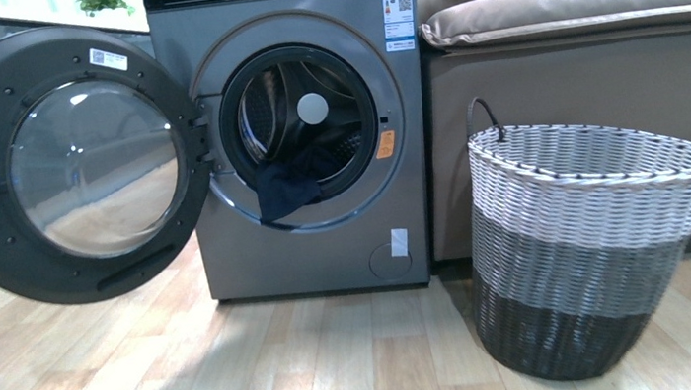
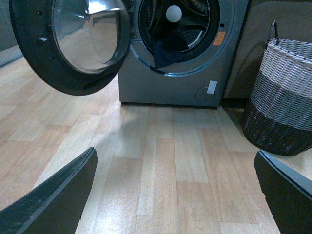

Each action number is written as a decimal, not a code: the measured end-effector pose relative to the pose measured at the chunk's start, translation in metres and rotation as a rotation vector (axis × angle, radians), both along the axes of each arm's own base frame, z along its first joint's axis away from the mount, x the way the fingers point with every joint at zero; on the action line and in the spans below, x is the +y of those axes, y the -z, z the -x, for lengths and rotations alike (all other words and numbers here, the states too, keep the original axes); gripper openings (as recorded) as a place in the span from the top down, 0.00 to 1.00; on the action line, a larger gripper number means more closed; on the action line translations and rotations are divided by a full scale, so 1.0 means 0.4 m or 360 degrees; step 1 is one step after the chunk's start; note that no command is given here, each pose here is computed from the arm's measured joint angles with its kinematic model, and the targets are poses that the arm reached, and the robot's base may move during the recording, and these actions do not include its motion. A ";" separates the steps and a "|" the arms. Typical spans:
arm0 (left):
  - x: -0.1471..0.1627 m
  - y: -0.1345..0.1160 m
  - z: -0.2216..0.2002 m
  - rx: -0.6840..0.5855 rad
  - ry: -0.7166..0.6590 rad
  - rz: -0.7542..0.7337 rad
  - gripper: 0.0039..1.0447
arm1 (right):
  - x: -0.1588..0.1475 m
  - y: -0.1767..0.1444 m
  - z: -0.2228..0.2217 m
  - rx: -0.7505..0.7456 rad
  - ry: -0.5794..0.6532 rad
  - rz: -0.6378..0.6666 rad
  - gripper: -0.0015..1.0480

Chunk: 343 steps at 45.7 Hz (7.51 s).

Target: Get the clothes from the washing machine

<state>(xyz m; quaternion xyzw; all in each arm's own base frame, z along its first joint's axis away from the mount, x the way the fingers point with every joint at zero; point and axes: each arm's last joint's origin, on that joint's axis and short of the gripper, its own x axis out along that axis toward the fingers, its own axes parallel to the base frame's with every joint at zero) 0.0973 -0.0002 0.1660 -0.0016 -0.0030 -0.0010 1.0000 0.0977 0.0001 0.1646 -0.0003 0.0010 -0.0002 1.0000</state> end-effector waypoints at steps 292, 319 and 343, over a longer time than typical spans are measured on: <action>-0.196 0.155 -1.188 0.0632 0.0136 -0.0642 0.06 | 0.000 0.000 0.000 0.0001 0.0001 0.0000 0.07; -0.241 0.145 -1.111 0.1201 0.0440 -0.0540 0.06 | 0.000 0.000 0.000 0.0001 0.0001 0.0000 0.07; -0.224 0.162 -1.109 0.1060 0.0211 -0.0822 0.59 | 0.000 0.000 0.000 0.0001 0.0001 0.0000 0.07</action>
